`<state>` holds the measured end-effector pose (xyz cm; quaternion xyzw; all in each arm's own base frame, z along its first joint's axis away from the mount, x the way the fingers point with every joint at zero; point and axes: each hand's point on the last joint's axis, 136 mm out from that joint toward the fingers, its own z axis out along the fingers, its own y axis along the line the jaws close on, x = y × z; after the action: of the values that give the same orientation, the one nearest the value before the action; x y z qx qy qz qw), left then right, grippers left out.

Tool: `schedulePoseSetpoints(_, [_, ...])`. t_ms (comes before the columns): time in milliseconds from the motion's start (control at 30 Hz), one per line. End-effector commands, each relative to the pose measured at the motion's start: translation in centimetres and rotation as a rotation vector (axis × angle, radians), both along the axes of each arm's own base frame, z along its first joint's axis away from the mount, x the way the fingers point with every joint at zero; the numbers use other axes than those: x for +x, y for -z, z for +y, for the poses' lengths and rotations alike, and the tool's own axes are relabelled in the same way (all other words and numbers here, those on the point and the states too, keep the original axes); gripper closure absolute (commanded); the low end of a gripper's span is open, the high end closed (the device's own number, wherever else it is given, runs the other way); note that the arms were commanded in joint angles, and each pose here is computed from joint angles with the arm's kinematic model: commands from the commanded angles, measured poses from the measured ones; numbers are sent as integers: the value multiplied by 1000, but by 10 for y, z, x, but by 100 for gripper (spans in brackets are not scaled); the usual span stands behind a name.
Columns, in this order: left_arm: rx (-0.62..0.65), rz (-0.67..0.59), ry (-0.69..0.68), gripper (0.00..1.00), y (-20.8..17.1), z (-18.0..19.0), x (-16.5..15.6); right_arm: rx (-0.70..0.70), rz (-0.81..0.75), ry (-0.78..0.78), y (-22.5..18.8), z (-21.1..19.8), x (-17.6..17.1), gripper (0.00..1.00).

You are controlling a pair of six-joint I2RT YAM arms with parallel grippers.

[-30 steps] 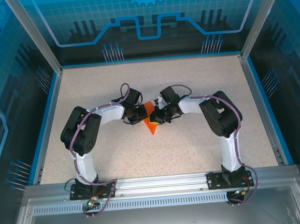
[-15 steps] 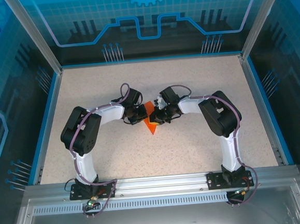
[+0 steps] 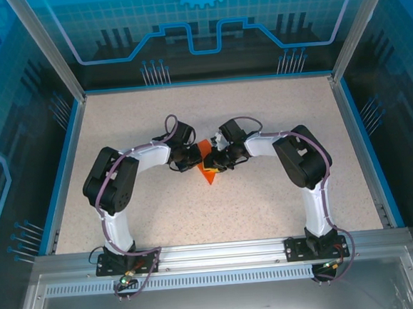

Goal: Fold a paper plane with a square sheet of paper (pick it up from the middle)
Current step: Third fold the triangle at the center of the table.

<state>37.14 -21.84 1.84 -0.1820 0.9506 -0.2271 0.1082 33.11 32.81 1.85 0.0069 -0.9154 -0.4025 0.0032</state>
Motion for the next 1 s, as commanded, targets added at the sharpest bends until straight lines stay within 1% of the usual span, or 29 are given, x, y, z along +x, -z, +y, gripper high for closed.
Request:
schedulePoseSetpoints(0, [18, -6, -62, 100, -20, 20, -4, -75, 45, -6, 24, -6, -11, 75])
schedulePoseSetpoints(100, [23, -22, -119, 99, -29, 38, -3, -80, 48, -6, 26, -6, -11, 70])
schedulePoseSetpoints(200, [15, -32, -125, 99, -35, 43, -6, -79, 48, -5, 26, -6, -11, 66])
schedulePoseSetpoints(300, [-28, -42, -104, 99, -39, 37, -9, -80, 47, -5, 26, -6, -12, 64])
schedulePoseSetpoints(400, [-88, -54, -62, 98, -44, 25, -11, -86, 51, -3, 27, -8, -12, 64])
schedulePoseSetpoints(500, [-128, -64, -4, 99, -46, 9, -13, -93, 51, -1, 28, -9, -13, 69])
schedulePoseSetpoints(633, [-171, -59, 33, 100, -45, -6, -17, -104, 55, 2, 29, -12, -13, 83])
schedulePoseSetpoints(733, [-200, -48, 55, 100, -42, -17, -21, -114, 59, 3, 31, -13, -14, 88])
schedulePoseSetpoints(833, [-188, -31, 73, 100, -35, -24, -25, -121, 64, 5, 32, -14, -15, 93])
schedulePoseSetpoints(967, [-155, 6, 62, 100, -21, -21, -31, -123, 65, 4, 33, -14, -15, 99])
